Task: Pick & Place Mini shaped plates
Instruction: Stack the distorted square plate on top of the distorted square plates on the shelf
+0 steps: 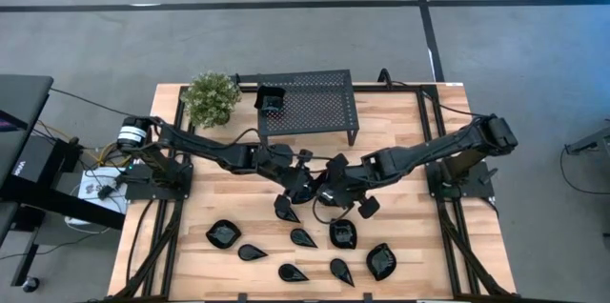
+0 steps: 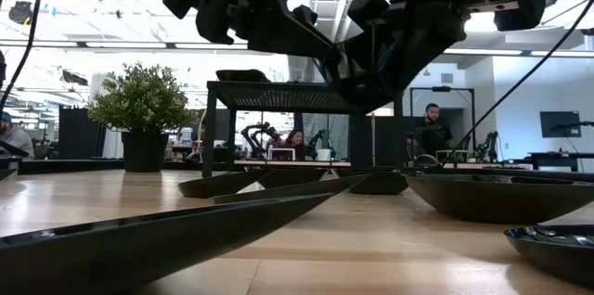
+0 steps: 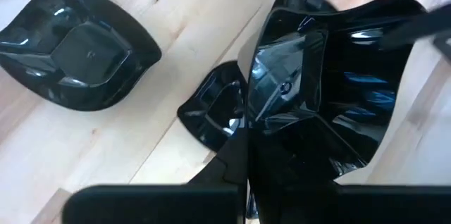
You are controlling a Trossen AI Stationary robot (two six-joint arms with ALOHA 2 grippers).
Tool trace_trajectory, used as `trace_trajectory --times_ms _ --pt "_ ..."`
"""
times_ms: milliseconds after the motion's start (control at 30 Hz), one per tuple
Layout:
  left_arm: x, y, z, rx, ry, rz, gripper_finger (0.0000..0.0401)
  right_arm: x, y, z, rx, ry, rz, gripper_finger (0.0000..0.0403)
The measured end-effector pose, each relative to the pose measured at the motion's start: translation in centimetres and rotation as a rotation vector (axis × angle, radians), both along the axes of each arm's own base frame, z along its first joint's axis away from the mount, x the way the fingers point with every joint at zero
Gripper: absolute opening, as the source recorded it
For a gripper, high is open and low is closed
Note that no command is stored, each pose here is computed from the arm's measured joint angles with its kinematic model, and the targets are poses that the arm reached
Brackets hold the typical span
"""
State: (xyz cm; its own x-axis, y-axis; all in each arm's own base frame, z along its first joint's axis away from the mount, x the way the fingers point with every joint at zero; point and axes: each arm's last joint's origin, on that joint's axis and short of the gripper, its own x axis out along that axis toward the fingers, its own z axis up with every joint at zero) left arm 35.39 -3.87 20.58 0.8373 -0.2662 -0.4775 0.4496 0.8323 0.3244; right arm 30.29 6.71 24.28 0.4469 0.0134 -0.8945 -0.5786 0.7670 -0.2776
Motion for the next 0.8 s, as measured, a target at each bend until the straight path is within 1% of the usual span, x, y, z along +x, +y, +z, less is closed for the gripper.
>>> trace_trajectory --times_ms 200,300,433,667,700,800 --pt "0.0 0.0 0.1 -0.001 -0.008 0.0 0.0127 0.2 -0.1 0.1 -0.003 -0.015 0.008 0.0001" --pt "0.0 0.0 0.1 -0.001 -0.008 0.0 0.0118 0.2 -0.4 0.1 -0.002 -0.017 -0.002 0.0001" --pt "0.0 0.0 0.1 -0.001 -0.008 0.0 0.0088 0.5 -0.8 0.2 0.002 -0.036 -0.018 0.0002" --pt "0.0 0.0 0.0 -0.003 -0.004 -0.004 0.0015 0.9 -1.3 0.3 0.008 -0.069 -0.035 0.0012" --pt "0.0 0.0 0.0 -0.003 0.0 -0.005 0.0009 0.9 -1.3 0.3 0.01 -0.075 -0.034 0.0016" --pt "0.0 0.0 0.0 -0.002 -0.005 -0.003 0.001 1.0 -1.2 0.4 0.018 -0.087 -0.03 0.0032"
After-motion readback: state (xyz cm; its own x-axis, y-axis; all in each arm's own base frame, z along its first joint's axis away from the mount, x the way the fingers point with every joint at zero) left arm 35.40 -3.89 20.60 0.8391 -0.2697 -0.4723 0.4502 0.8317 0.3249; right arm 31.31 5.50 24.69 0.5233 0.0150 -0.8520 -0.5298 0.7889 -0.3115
